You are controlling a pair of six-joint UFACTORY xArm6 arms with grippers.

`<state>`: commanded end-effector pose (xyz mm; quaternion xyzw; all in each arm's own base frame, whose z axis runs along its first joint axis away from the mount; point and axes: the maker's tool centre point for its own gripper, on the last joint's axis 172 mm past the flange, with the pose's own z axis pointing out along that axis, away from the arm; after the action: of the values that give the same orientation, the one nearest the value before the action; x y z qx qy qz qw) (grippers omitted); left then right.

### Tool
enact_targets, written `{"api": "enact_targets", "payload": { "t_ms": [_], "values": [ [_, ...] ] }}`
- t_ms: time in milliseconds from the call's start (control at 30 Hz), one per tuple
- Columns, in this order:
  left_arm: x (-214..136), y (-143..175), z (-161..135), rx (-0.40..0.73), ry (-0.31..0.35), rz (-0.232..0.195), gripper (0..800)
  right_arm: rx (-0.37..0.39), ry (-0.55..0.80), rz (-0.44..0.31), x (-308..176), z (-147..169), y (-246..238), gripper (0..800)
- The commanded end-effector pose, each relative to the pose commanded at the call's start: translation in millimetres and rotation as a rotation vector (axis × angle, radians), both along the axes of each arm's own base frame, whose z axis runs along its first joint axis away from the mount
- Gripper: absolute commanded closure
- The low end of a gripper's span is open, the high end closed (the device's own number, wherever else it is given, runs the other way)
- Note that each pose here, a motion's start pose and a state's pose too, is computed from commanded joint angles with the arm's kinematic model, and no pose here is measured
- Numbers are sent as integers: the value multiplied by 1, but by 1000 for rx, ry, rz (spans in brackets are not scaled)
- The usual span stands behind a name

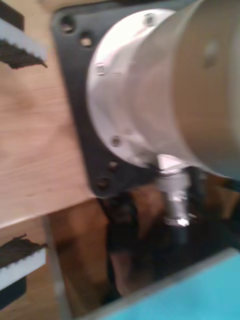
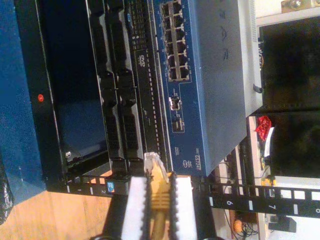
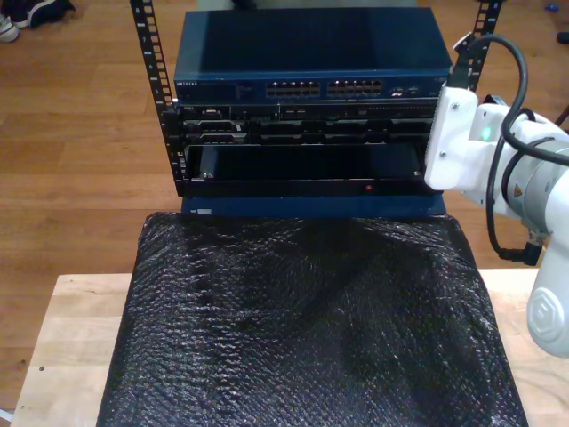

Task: Grab the cable and plug it in

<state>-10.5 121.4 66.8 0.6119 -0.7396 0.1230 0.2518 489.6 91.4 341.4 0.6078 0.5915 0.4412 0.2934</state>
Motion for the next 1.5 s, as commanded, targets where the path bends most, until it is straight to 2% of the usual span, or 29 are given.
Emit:
{"api": "enact_targets", "payload": {
  "t_ms": [167, 367, 633, 800, 1167, 1500],
  "values": [
    [1, 2, -18, 33, -52, -26, 1, 3, 4, -4, -2, -3, -2, 799],
    [17, 0, -35, 70, -107, 23, 0, 7, -16, -4, -1, 1, -1, 799],
    [18, -1, -35, 68, -110, 24, 0, 5, -13, -4, -8, -13, -3, 799],
    [18, 0, -35, 70, -109, 25, 0, 15, -74, 2, -8, -2, 0, 799],
    [18, 0, -35, 70, -109, 25, 0, 11, -71, -3, -3, -26, -2, 799],
    [18, 0, -35, 70, -109, 25, 0, 17, -106, -7, -8, -14, -4, 800]
  ]
}}
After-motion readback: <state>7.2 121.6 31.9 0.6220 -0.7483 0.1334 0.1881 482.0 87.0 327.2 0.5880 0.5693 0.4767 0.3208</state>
